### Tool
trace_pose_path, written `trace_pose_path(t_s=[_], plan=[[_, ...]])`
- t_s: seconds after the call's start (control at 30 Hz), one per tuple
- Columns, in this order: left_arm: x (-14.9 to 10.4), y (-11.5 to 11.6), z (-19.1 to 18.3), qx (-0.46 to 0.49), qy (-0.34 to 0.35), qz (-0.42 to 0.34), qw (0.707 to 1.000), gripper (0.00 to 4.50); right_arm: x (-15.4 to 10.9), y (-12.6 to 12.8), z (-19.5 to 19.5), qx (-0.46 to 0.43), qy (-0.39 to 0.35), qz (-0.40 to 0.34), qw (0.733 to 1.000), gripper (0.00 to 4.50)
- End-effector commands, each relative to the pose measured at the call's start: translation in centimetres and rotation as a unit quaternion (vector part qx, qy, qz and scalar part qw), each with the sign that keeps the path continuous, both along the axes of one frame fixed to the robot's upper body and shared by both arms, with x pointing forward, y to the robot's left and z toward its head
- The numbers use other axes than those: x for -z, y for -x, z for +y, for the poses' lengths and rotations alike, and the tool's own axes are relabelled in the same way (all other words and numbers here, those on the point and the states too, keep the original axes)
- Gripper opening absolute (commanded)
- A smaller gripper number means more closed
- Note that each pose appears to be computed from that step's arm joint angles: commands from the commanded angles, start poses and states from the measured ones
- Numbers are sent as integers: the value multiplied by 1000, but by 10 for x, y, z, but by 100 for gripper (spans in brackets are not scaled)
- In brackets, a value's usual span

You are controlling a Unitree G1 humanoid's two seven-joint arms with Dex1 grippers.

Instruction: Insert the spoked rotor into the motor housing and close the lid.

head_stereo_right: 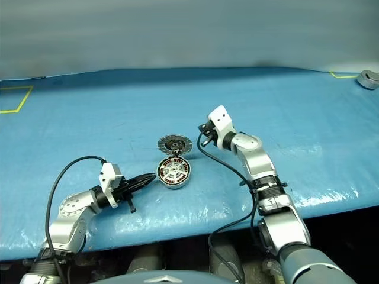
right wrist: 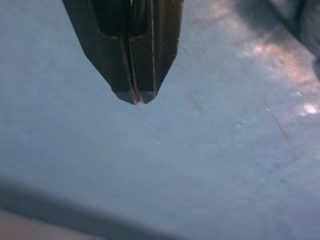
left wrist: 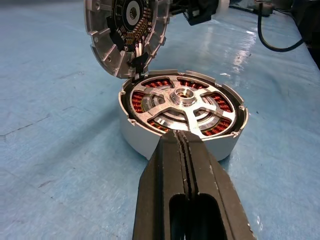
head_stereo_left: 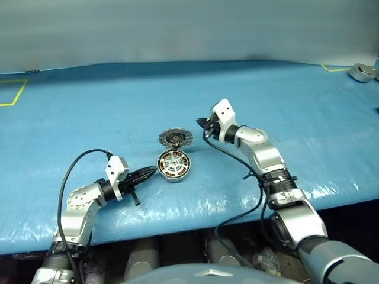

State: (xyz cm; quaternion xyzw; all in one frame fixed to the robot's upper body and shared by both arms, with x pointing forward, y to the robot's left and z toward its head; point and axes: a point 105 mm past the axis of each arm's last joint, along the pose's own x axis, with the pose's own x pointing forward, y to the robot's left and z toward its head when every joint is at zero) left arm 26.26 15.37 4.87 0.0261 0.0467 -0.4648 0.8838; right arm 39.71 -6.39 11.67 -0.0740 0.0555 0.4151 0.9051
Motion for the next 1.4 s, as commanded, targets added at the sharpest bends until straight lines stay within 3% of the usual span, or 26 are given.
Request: trace_pose_path(t_s=[0.03,0.3,0.6,1.0,1.13,1.27,1.4], plan=[[-11,2,7,-14,6,-21,1000,0,-24,3,16,-59,-38,-14,997,3],[-9,5,13,-32,4,-18,999,0,-23,40,40,-205,-26,13,978,3],[-6,4,15,-37,3,-9,999,0,9,91,38,-291,45,41,955,3],[-6,0,15,-31,-2,-8,999,0,48,103,35,-247,70,67,964,3],[-5,0,11,-24,-2,-6,1000,0,39,96,35,-206,22,50,977,3],[-4,0,7,-22,3,-6,1000,0,14,85,32,-155,-44,20,987,3],[-2,-2,1,-23,12,-8,1000,0,3,89,34,-127,-41,-30,991,88]])
